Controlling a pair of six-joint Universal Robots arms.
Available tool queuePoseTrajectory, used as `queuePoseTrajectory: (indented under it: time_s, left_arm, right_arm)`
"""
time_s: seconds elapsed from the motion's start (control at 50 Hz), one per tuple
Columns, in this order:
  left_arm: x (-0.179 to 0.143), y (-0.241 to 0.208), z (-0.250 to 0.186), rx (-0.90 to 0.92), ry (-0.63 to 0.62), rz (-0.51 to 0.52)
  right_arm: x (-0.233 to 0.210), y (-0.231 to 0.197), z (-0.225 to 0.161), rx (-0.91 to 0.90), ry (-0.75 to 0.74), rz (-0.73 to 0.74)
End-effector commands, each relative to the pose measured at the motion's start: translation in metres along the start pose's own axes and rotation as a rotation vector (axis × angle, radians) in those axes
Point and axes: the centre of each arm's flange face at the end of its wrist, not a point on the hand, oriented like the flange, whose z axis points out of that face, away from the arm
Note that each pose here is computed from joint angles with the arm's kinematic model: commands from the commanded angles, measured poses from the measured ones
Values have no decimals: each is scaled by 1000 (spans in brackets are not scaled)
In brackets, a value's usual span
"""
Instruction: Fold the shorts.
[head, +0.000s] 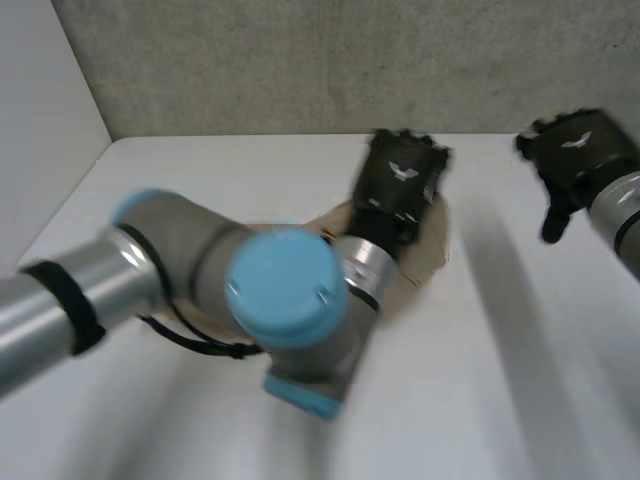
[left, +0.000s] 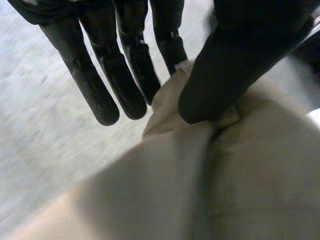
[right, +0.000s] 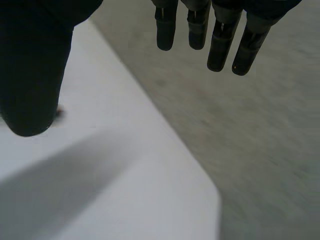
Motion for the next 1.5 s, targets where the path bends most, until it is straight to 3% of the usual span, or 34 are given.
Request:
queuePoseTrajectory:
  time_s: [0.02,0.14,0.22,0.4,0.52,0.7,0.82,1.0,1.2,1.5]
  left_arm:
    - [52,21,-32,-26,171,-6]
    - [28,-2,-34,-17,129,-4]
    - [-18,-12,-35,-45,51,13]
    - [-83,-44,-66,-113,-56,34]
    - [-124,-25,-83,-289,-127,45]
    - [-178,21,-119,-685,-237,-52]
    - [-205,40,-129,-761,-318,-66]
    - [-211,62,-122,-740,-279,-98]
    - [-204,67,-115,-690,-226,-113]
    - [-201,70,-115,-661,-226,-105]
  right_arm:
    - [30,0,9,-5,176,37]
    - [33,-9,3,26,184,33]
    - [32,-11,2,36,163,31]
    - [8,-12,-22,-14,-21,64]
    - [-22,-17,-45,-74,-238,201]
    - [-52,0,-42,-159,-459,314]
    - [-79,13,-42,-210,-539,308]
    - [-104,33,-31,-228,-554,294]
    - [-111,44,-18,-139,-408,250]
    - [-114,39,-19,-101,-416,232]
